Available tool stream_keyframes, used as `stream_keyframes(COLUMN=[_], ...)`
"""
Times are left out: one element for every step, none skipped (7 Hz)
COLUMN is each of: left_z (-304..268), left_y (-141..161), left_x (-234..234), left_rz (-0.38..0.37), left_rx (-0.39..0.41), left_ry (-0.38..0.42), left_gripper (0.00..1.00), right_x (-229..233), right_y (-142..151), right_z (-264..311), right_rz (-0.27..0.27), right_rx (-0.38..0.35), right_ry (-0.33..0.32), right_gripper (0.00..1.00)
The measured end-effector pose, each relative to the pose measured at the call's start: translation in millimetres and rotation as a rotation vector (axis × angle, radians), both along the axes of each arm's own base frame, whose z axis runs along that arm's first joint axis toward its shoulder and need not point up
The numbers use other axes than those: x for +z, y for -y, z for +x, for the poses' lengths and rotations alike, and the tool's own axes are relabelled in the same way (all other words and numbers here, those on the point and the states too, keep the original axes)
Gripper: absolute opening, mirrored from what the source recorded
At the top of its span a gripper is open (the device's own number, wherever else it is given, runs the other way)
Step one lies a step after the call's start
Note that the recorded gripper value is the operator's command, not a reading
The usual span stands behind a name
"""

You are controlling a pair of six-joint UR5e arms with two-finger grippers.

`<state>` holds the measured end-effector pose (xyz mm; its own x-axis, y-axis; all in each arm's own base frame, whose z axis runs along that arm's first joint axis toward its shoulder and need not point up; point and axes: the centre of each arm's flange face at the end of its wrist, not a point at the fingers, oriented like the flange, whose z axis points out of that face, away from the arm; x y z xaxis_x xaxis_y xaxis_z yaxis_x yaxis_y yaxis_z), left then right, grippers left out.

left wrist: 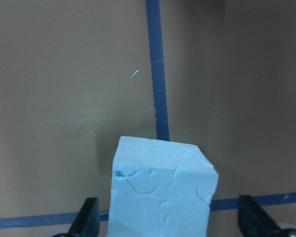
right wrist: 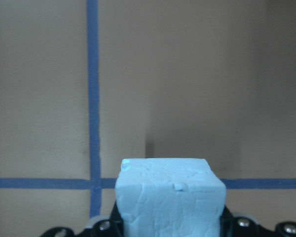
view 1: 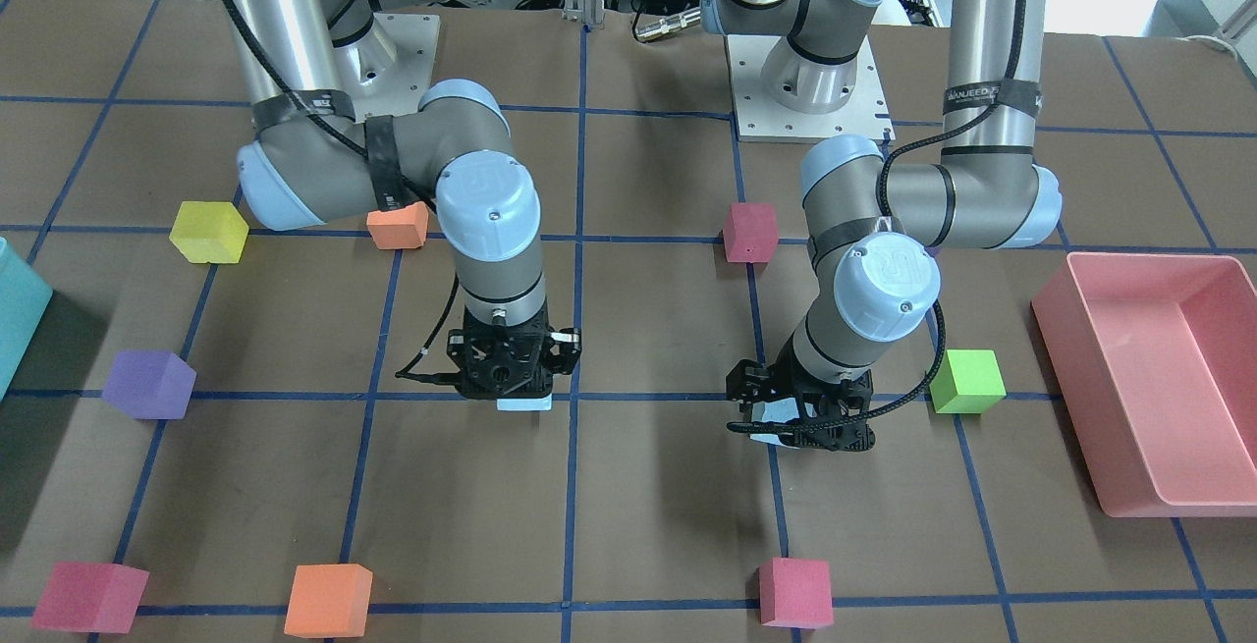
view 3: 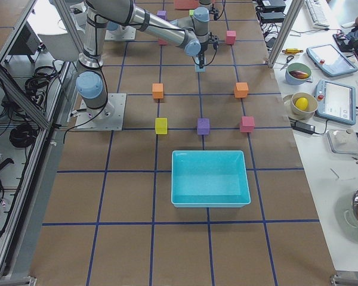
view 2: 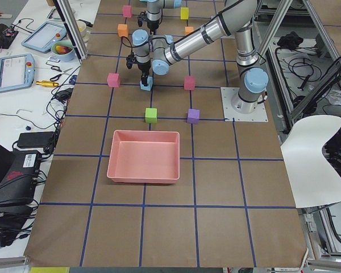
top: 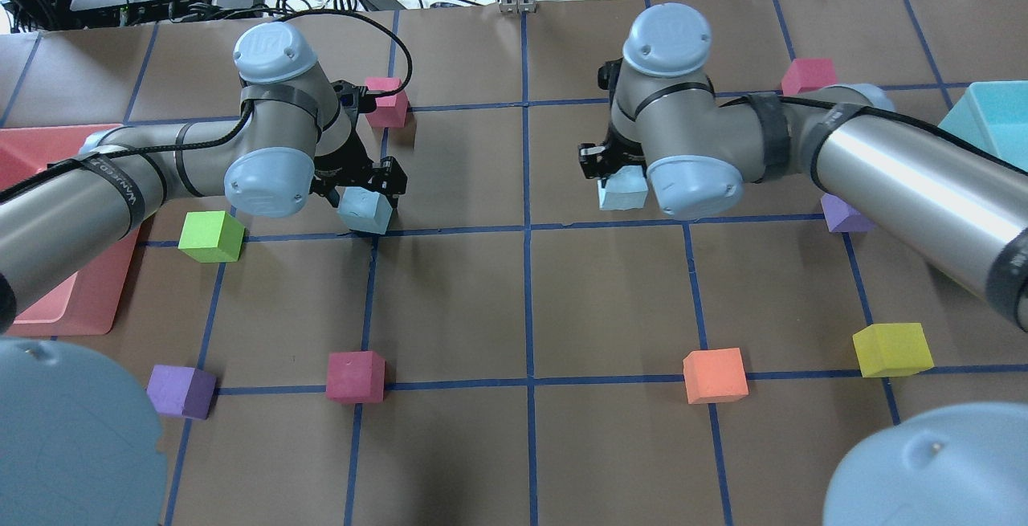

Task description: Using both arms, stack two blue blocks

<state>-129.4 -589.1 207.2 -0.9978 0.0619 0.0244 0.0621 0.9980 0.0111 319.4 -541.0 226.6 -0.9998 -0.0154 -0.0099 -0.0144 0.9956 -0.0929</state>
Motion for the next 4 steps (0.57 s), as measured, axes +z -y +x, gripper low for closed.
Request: stream_keyframes(left_z=[0,0,0,0], left_y=[1,2,2,4], left_x=[1,2,6,16], left_rz=[-0.009,-0.014,-0.023,-0.038], left_rx=[0.003,0.001,0.001,0.003], left_ry=[-0.001,-0.002,-0.004,-0.005], left_gripper=[0.03,0.00,0.00,0.00], right_x=[-6,-7,-9,-12], right_y=[-4,-6,-7,-8], right_z=[13,17,19,22], right_rz=[0.003,0.003,0.006,0.011], right_rx=[0.004,0.004,0.003,0.000], right_ry=[-0.001,-0.002,-0.002,0.004], right_gripper=[0.45,0.46,0.73,1.00])
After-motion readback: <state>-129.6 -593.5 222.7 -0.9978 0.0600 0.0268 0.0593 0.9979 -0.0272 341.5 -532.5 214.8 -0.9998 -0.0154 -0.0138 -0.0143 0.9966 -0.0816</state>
